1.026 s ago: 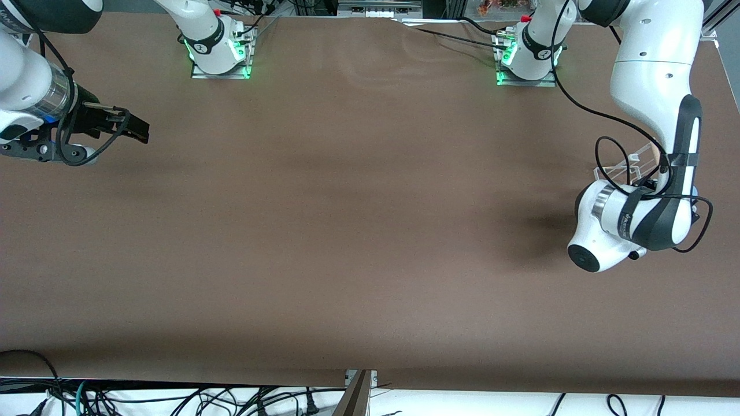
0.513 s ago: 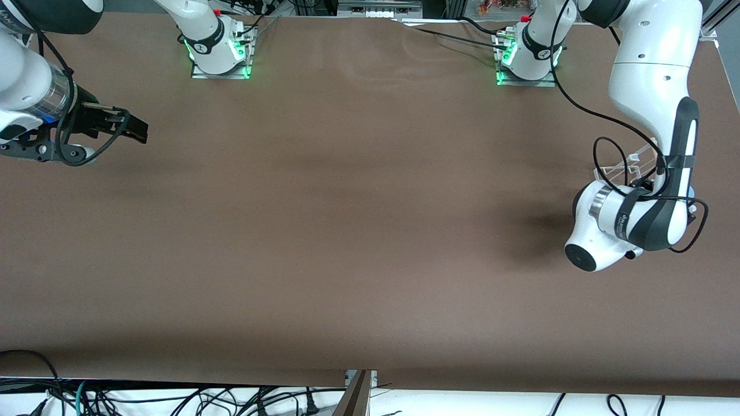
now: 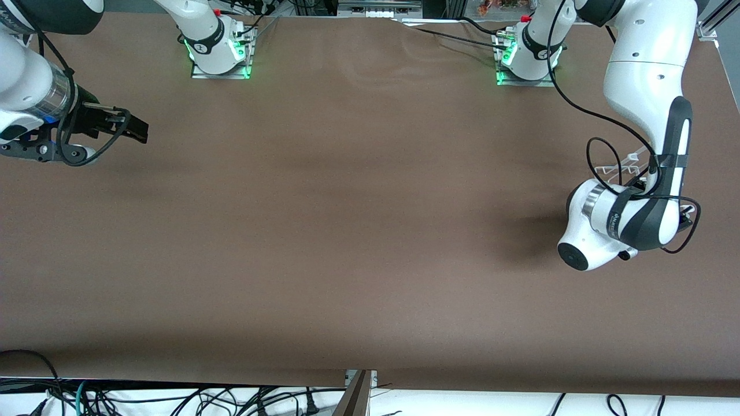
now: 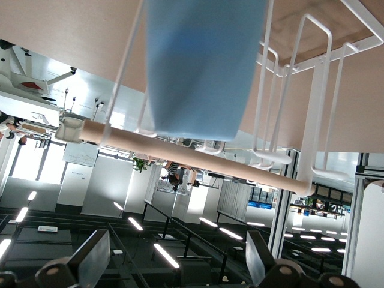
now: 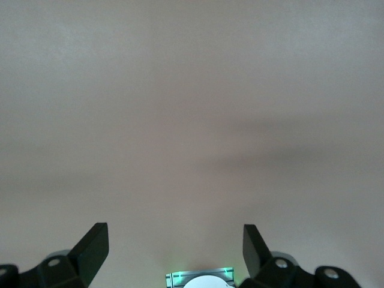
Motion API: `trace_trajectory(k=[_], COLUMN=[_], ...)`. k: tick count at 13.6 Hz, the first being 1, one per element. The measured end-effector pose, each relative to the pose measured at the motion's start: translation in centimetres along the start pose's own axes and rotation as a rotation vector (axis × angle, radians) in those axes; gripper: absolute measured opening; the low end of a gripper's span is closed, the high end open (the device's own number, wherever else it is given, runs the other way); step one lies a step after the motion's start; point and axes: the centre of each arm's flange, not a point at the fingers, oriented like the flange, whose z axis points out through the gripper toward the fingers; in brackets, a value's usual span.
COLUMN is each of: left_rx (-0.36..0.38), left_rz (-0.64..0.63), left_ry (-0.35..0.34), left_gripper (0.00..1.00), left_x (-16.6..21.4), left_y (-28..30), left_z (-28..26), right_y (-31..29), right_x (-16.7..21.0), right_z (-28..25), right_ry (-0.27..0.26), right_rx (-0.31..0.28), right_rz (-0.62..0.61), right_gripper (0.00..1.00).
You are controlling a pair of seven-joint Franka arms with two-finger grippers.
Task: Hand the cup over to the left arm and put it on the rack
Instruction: 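Open the left gripper to release the cup on the rack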
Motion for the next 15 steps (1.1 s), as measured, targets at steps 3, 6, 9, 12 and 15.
trace_trajectory(k=[3,6,9,12,15], left_rx=[0.019,-0.032,-0.169,-0.264,-0.356], left_rz=[-0.129,-0.301,-0.367,-0.399,-0.43], left_ry=[0.051,0.182,0.38,0.577,0.755], left_gripper=[1.0,1.0,1.0,1.0,1.0], left_x=[-3.7,-9.3,-15.2,-20.6,-24.5], left_y=[-0.6,-0.3,0.6,0.8,1.7], left_z=[-2.5,-6.5,-11.4,-16.2,-20.2], right_y=[0.0,0.0,0.0,-0.1,-0.2], right_x=[0.0,0.0,0.1,0.1,0.0], right_z=[0.0,0.1,0.1,0.2,0.2], right_ry=[-0.001,-0.001,-0.003,-0.006,-0.006], right_rx=[0.0,0.0,-0.001,-0.001,-0.002], right_rz=[0.0,-0.001,-0.002,-0.007,-0.009], right_gripper=[0.99,0.99,0.99,0.99,0.99])
